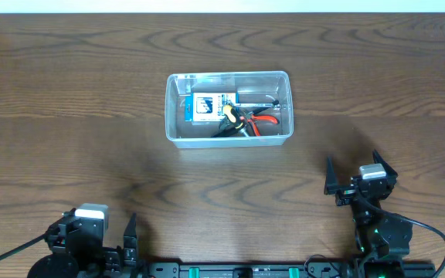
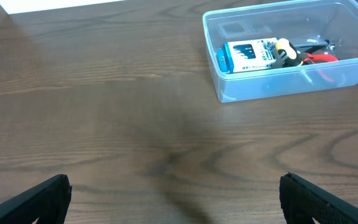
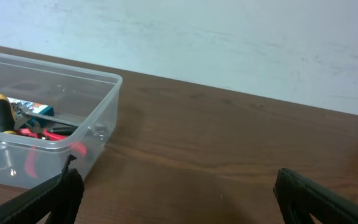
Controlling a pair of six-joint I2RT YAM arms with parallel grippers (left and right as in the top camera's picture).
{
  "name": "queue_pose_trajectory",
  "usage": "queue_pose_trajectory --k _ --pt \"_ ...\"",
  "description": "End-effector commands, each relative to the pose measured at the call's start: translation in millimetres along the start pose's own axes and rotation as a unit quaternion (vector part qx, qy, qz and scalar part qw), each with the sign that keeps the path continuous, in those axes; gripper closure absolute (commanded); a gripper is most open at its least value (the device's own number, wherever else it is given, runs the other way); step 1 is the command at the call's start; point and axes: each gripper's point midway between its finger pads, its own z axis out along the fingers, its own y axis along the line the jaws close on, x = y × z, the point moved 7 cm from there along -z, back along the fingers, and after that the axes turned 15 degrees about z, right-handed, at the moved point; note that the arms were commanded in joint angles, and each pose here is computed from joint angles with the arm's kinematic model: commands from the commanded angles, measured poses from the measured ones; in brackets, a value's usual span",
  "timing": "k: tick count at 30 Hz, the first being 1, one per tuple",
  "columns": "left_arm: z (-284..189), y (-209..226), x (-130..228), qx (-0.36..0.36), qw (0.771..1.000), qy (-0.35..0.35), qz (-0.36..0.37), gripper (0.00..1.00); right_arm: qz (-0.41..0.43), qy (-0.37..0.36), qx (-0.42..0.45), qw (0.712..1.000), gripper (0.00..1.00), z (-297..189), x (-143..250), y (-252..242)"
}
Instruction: Pack container
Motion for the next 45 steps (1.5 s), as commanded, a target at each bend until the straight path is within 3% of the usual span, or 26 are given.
queue_pose_trajectory --k 1,27,31,38,45 --pt "0.5 0.4 0.6 -0.003 1.0 0.001 -0.002 0.02 -0.002 -0.002 0.001 1.0 0.01 -0.4 0.3 0.4" --pt "0.5 -1.3 0.2 0.006 1.0 -0.001 0.003 0.02 -0.002 -0.002 0.001 1.0 0.01 -0.4 0.3 0.4" --pt "-3.1 -9.9 -19.5 0.046 0.996 -0.075 -0.015 0.02 -0.002 -0.002 0.001 1.0 0.01 -0.4 0.3 0.5" --pt "8.8 -8.3 -15.7 0.002 0.99 -0.138 -0.032 0.02 -0.002 -0.002 0.001 1.0 0.01 -0.4 0.3 0.4" --pt "59.3 -11.1 -9.5 -0.022 0.981 -0.193 0.001 0.02 -0.002 -0.002 0.001 1.0 0.01 -0.4 0.3 0.5"
